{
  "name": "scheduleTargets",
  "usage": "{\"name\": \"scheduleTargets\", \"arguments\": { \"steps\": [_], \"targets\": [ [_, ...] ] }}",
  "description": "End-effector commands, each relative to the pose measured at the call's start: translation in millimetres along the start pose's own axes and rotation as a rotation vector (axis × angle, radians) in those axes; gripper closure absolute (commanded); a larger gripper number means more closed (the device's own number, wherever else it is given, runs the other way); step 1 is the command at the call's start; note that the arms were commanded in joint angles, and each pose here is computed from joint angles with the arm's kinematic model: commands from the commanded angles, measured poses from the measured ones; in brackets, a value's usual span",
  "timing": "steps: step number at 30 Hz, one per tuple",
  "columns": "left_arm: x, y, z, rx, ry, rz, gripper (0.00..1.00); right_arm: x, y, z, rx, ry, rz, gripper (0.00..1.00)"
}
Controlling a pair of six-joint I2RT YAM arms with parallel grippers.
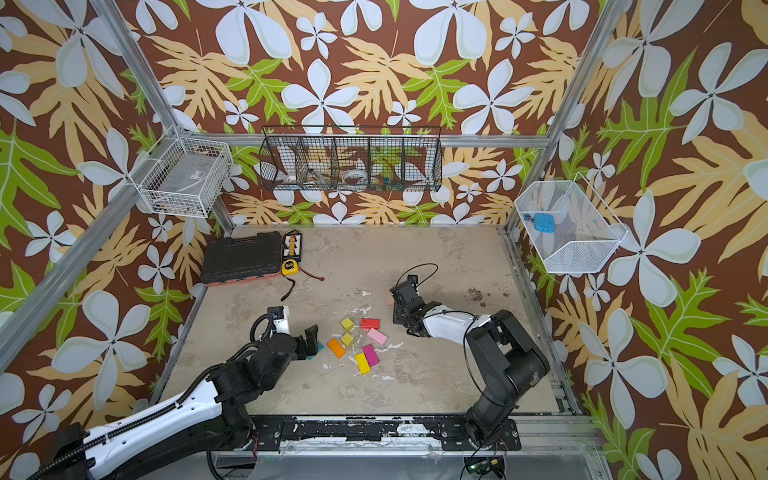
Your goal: Build the wood block tower
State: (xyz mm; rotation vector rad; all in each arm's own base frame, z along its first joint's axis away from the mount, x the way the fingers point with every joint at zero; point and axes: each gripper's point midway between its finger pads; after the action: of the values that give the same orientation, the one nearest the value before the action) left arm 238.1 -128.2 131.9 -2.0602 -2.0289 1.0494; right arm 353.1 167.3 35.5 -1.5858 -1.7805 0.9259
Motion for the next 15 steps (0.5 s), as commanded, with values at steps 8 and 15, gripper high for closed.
{"name": "scheduleTargets", "arguments": {
  "steps": [8,15],
  "targets": [
    [-3.0,-0.4,-6.4,-0.021,-0.008,0.003,0.01,0.1,13.6,-1.8,0.012,0.004,-0.01,0.49],
    [-3.0,0.0,-6.2,-0.02,-0.006,0.001,0.01,-1.6,15.5,-2.8,0.014,0.008,-0.007,0.5]
  ]
}}
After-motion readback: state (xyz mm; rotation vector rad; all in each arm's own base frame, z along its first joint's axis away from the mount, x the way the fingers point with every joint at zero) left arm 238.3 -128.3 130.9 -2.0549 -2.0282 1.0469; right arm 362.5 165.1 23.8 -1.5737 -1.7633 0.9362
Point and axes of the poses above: each gripper's point midway between its finger pads, its own y axis out along the fingers, its own x axis along the line the jaws close on, z = x × y, and after that the axes turned 12 degrees about -y, right-handed
